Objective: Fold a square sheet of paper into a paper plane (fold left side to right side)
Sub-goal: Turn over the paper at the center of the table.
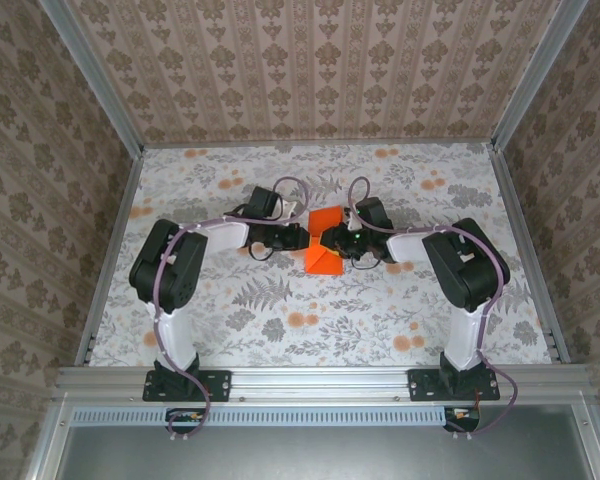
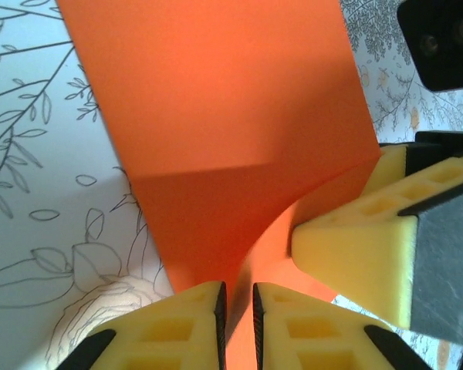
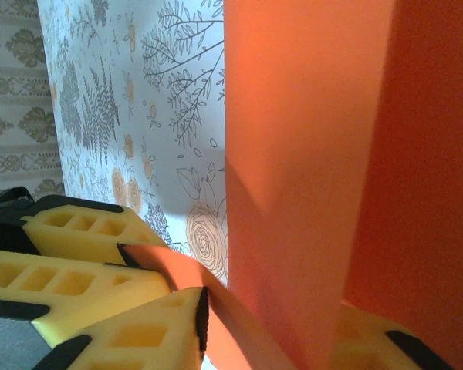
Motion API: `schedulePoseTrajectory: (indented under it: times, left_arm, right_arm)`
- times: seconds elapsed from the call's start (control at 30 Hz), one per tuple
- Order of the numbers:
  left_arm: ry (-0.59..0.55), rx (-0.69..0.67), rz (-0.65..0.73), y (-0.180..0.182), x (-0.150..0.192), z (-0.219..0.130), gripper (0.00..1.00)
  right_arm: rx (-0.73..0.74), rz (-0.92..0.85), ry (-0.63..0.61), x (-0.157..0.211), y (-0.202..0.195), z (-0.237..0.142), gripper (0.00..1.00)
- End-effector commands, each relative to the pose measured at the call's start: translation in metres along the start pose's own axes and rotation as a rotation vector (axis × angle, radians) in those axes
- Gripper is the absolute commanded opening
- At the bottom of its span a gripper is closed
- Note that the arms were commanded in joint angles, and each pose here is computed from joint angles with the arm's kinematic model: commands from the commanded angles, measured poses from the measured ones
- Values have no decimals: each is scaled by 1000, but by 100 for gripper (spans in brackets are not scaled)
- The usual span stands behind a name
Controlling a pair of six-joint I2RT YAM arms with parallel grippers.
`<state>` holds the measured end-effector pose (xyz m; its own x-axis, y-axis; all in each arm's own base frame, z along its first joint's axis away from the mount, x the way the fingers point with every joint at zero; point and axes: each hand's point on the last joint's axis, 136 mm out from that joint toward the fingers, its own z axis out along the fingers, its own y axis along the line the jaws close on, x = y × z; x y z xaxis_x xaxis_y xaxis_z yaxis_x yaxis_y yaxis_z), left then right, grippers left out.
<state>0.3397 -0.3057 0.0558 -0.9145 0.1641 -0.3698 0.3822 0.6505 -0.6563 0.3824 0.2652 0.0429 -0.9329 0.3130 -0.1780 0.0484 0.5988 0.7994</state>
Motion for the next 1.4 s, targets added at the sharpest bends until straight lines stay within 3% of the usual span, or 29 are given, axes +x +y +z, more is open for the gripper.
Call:
schedulePoseTrajectory:
  times: [0.0,0.07,0.27,0.63,0.83,1.17,1.37]
  left_arm:
    - [-64,14,16,-6,-12,-20,33]
    - [-91,28,15,-9,-15,-29,45]
    - [-215,81,5,-19,-29,-75,63]
    - [-413,265,93,-81,-47,-162,91]
    - [-440,404,183,-127,-55,-190,93]
    - [-405,486,265,-168,-54,-194,90]
    - [-407,508,288,-180,-54,-198,75]
  right_arm:
    - [-59,-39,-9,-7,19,1,16]
    - [-63,-65,-18,-9,23,-4,11]
    - [-123,-184,-80,-24,47,-33,7]
    - [-384,-490,-235,-44,149,-122,7]
    - [-516,-607,-247,-38,201,-152,7]
    - [-656,-705,-204,-12,252,-167,8]
    - [-692,-692,-202,-8,258,-167,8]
